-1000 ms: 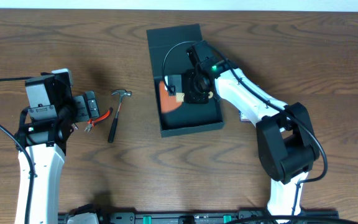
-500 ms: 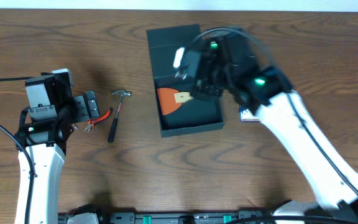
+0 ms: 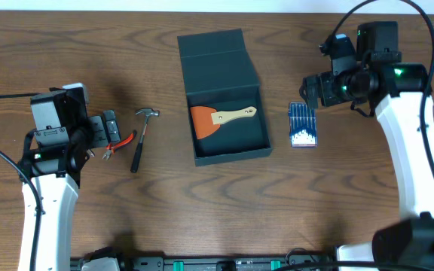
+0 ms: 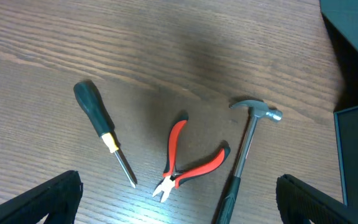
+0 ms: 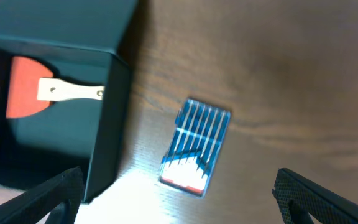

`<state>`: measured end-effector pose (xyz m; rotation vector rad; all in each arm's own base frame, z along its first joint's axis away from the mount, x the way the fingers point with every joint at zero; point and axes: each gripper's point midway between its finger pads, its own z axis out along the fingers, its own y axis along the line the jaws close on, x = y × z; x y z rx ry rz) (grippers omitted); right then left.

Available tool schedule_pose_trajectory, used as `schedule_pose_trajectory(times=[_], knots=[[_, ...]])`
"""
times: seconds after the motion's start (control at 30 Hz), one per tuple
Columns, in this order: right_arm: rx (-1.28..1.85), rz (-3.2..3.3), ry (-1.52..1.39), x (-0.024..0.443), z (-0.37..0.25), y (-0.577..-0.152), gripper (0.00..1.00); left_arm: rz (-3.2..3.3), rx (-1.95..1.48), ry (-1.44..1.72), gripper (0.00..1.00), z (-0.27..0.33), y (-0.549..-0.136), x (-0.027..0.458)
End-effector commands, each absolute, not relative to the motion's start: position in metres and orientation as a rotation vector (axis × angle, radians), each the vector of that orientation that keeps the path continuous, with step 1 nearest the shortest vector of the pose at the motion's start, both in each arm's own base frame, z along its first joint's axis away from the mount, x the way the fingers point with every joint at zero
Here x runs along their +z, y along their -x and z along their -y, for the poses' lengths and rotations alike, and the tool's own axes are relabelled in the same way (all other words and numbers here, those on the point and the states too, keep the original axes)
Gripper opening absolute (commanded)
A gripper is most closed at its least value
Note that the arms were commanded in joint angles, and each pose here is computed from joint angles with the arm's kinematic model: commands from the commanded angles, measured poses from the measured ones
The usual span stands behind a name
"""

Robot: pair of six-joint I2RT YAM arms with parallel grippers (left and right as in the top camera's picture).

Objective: Pack container
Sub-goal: 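Move the right gripper to the screwdriver case and grasp it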

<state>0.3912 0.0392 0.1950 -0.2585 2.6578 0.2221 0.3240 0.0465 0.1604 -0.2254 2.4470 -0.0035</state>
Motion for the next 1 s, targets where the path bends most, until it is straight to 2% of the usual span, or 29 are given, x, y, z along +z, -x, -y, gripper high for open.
schedule_pose_trajectory(times=[0.0, 0.17, 0.43, 0.63, 0.97], knots=[[0.255, -2.794, -0.06, 0.153, -0.031, -0.394, 0.99, -2.434, -0.009, 0.203, 0.98, -0.047, -0.328, 0.168], [0.073, -2.913, -0.35, 0.096, -0.01, -0.4, 0.99, -2.434, -0.009, 0.203, 0.98, -0.047, -0.328, 0.168], [0.07, -3.07, -0.309, 0.024, -0.015, -0.4, 0.99, -2.434, -0.009, 0.203, 0.98, -0.047, -0.328, 0.168], [0.096, -3.114, -0.076, 0.004, -0.027, -0.4, 0.99, -2.434, -0.009, 0.203, 0.98, -0.047, -0.328, 0.168], [0.089, -3.136, -0.051, -0.004, -0.032, -0.394, 0.99, -2.434, -0.009, 0.203, 0.98, -0.047, -0.328, 0.168]])
